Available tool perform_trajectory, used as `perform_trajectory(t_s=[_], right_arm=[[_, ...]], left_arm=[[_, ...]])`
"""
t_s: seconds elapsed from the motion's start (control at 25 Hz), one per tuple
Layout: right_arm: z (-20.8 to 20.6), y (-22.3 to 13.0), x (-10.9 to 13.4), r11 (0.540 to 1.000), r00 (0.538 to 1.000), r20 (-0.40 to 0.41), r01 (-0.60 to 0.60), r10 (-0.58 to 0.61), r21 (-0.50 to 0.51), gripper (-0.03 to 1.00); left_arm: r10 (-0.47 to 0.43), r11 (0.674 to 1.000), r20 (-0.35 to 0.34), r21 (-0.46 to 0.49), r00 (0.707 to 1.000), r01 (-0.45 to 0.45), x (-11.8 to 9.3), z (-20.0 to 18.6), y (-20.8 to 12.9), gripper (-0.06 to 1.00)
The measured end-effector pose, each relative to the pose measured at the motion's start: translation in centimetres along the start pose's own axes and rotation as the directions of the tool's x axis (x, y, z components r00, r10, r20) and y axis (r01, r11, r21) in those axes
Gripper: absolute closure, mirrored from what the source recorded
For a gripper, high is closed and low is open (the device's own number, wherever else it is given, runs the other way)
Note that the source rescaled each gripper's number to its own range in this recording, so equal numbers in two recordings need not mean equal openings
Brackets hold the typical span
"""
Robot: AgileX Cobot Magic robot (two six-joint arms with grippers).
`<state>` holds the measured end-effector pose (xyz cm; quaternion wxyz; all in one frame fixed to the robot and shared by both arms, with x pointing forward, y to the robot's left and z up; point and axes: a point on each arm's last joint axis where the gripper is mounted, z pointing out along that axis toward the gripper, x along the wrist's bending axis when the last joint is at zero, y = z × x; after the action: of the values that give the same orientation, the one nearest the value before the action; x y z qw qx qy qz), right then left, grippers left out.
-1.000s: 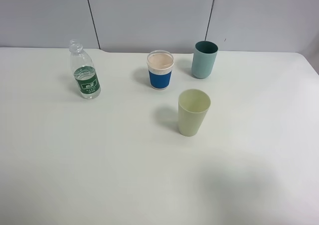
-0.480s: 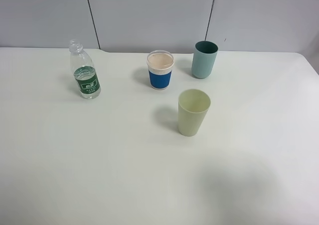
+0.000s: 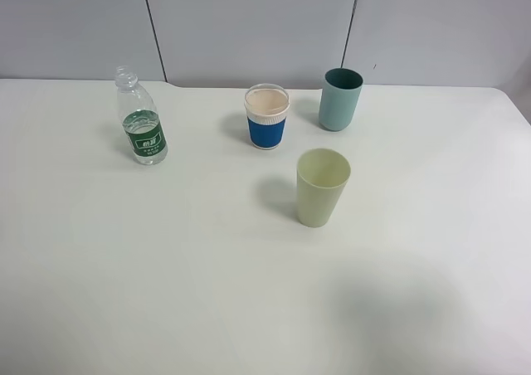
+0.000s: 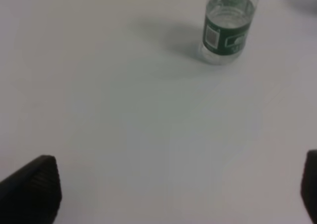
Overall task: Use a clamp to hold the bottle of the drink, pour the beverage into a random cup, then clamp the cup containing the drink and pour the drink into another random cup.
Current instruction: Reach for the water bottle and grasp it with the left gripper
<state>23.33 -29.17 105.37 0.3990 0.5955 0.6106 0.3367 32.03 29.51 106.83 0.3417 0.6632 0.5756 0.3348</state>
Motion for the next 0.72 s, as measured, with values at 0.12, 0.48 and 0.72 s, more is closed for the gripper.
perform_trajectory(t_s=[0.12,0.48,0.72], right_arm=[[0.0,0.0,0.0,1.0,1.0,0.0,0.0,0.0,0.0,-0.03],[0.0,0.0,0.0,1.0,1.0,0.0,0.0,0.0,0.0,-0.03],[0.0,0.0,0.0,1.0,1.0,0.0,0.0,0.0,0.0,-0.03]], left_arm=[[0.02,0.999,0.008,0.04,1.0,-0.02,0.1,1.4,0.4,-0.04],[0.069,0.985,0.091,0.153,0.993,-0.083,-0.8,5.1,0.9,-0.05],[0.106,0.966,0.157,0.22,0.982,-0.14,-1.9,7.9,0.9,-0.05]])
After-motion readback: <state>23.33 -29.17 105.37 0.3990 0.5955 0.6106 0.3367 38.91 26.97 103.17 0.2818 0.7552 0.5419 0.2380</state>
